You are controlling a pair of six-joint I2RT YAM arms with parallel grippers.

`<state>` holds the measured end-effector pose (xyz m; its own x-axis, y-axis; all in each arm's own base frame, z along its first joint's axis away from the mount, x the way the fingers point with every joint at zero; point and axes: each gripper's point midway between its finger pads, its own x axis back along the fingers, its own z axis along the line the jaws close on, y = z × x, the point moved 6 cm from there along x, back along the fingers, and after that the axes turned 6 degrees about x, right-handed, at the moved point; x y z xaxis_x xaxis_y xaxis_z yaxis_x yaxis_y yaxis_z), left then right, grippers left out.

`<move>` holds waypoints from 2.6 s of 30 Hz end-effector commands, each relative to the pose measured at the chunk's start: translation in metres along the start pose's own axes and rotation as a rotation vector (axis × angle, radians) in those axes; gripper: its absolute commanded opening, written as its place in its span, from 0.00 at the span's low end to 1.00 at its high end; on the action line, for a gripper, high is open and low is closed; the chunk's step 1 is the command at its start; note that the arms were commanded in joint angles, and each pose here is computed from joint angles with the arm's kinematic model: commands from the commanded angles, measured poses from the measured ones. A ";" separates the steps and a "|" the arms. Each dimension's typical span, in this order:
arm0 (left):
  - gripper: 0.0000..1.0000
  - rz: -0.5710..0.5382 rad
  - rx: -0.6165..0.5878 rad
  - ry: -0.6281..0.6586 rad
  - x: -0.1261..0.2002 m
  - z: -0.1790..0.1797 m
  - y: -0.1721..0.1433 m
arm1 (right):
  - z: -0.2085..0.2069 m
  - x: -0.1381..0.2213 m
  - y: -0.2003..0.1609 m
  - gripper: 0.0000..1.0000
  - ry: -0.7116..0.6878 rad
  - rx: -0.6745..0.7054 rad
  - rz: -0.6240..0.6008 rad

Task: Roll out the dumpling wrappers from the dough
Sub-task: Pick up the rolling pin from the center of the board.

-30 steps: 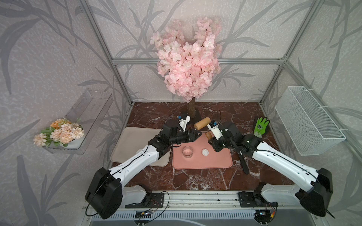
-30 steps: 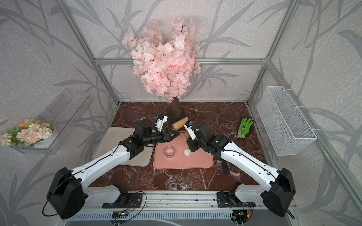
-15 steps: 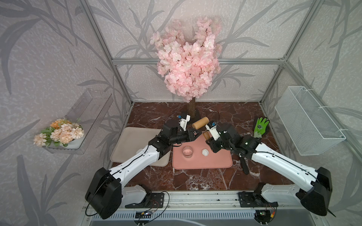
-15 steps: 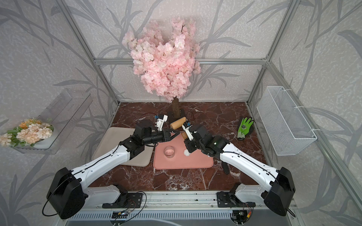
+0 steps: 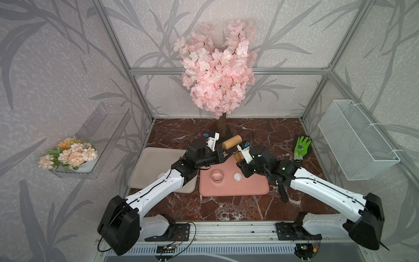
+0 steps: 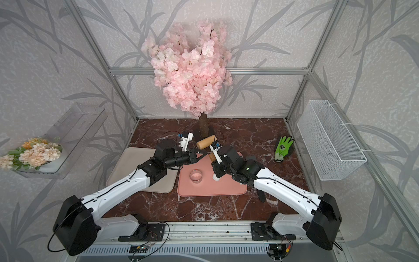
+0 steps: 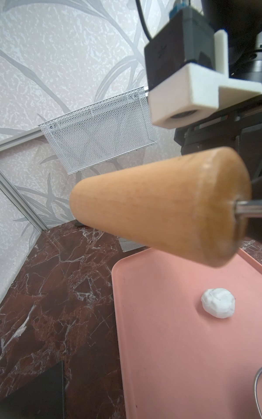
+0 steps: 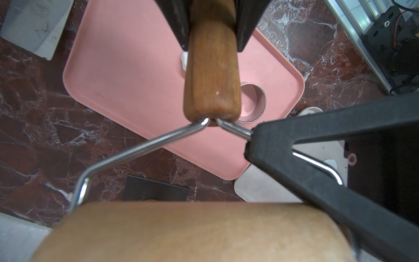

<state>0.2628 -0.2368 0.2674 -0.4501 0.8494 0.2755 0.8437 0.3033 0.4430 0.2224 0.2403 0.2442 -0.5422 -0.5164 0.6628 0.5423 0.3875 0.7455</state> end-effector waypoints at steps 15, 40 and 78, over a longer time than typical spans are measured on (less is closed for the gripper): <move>0.00 -0.176 -0.022 -0.086 0.027 -0.019 0.011 | -0.010 0.038 0.008 0.75 0.048 -0.177 -0.205; 0.00 -0.477 0.027 -0.338 0.089 -0.044 0.014 | 0.003 0.043 0.042 0.81 0.709 -0.575 -0.523; 0.00 -0.507 0.069 -0.354 0.093 -0.032 0.007 | 0.012 0.049 0.074 0.41 0.778 -0.593 -0.617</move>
<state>0.2221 -0.1731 0.3124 -0.6958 0.6906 -0.1973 0.6004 0.7100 0.3681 0.2284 0.2530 0.2989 -0.3945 -0.9165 -0.0666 0.7123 -0.3508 0.6079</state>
